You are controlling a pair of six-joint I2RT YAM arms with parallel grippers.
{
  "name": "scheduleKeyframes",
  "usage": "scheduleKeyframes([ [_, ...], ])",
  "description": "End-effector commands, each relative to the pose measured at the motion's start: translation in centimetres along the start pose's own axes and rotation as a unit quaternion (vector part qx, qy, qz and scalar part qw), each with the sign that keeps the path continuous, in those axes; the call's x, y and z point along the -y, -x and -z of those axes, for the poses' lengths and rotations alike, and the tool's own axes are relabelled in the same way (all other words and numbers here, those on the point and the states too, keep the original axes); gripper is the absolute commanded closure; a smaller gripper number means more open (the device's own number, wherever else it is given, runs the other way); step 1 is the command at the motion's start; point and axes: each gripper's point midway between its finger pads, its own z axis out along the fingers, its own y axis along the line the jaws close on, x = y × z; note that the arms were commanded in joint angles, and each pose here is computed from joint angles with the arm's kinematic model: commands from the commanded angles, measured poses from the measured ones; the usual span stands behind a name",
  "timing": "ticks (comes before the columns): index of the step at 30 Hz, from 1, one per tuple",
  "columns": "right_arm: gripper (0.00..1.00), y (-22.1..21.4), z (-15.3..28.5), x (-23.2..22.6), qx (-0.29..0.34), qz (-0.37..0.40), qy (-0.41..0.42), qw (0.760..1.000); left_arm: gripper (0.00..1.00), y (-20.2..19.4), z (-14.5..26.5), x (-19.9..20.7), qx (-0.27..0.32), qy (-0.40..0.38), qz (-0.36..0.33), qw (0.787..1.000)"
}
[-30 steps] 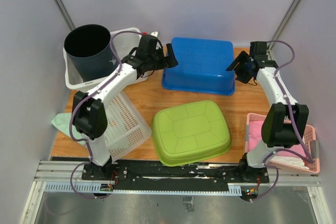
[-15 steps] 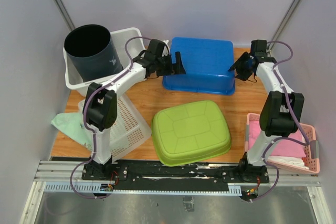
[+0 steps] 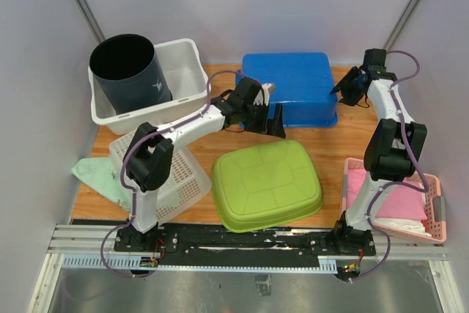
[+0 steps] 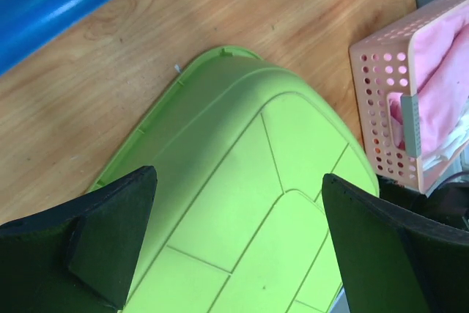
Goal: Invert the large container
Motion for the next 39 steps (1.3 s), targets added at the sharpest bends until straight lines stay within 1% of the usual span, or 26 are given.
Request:
scheduleKeyframes([
  [1,0.51,0.7,1.8,2.9,0.020,0.029,-0.071,0.997,0.01,6.6,5.8,3.4,0.092,0.001,-0.057,0.994],
  [4,0.43,1.5,4.5,2.9,0.066,0.046,-0.080,0.994,0.01,9.5,8.0,3.3,0.133,0.038,-0.068,0.988],
  [6,0.40,1.3,6.0,3.1,0.083,0.044,-0.081,0.992,0.01,11.0,8.8,1.7,0.152,0.060,-0.049,0.985],
  [8,0.38,0.6,7.2,3.5,0.090,0.038,-0.081,0.992,0.01,12.3,9.3,-0.7,0.164,0.076,-0.015,0.983],
  [11,0.37,-1.3,7.7,4.0,0.083,0.027,-0.071,0.994,0.01,13.8,9.3,-4.8,0.176,0.092,0.027,0.980],
  [13,0.38,-2.7,7.7,4.1,0.067,0.020,-0.056,0.996,0.01,14.3,8.4,-6.9,0.169,0.099,0.045,0.980],
  [16,0.38,-4.7,7.2,4.6,0.045,0.014,-0.047,0.998,0.01,14.8,7.2,-8.4,0.163,0.109,0.047,0.980],
  [20,0.40,-6.5,6.2,5.2,0.022,0.015,-0.037,0.999,0.01,14.5,5.2,-9.0,0.150,0.093,0.043,0.983],
  [23,0.40,-7.2,5.5,5.4,0.004,0.024,-0.033,0.999,0.01,13.5,3.8,-8.5,0.129,0.058,0.039,0.989],
  [26,0.41,-7.2,5.4,5.1,-0.009,0.036,-0.025,0.999,0.01,12.3,3.0,-7.0,0.116,0.018,0.023,0.993],
  [30,0.41,-6.5,5.6,5.1,0.000,0.034,-0.026,0.999,0.01,9.7,1.9,-3.7,0.088,-0.024,-0.010,0.996],
  [35,0.41,-4.8,6.1,6.1,0.012,-0.002,-0.023,1.000,0.01,5.0,0.2,2.0,0.039,-0.076,-0.055,0.995],
  [37,0.41,-4.1,6.4,6.5,0.018,-0.011,-0.022,1.000,0.01,3.6,0.4,4.0,0.023,-0.092,-0.070,0.993],
  [39,0.41,-3.5,6.7,6.7,0.025,-0.018,-0.021,0.999,0.01,3.1,1.4,5.2,0.019,-0.098,-0.084,0.991],
])
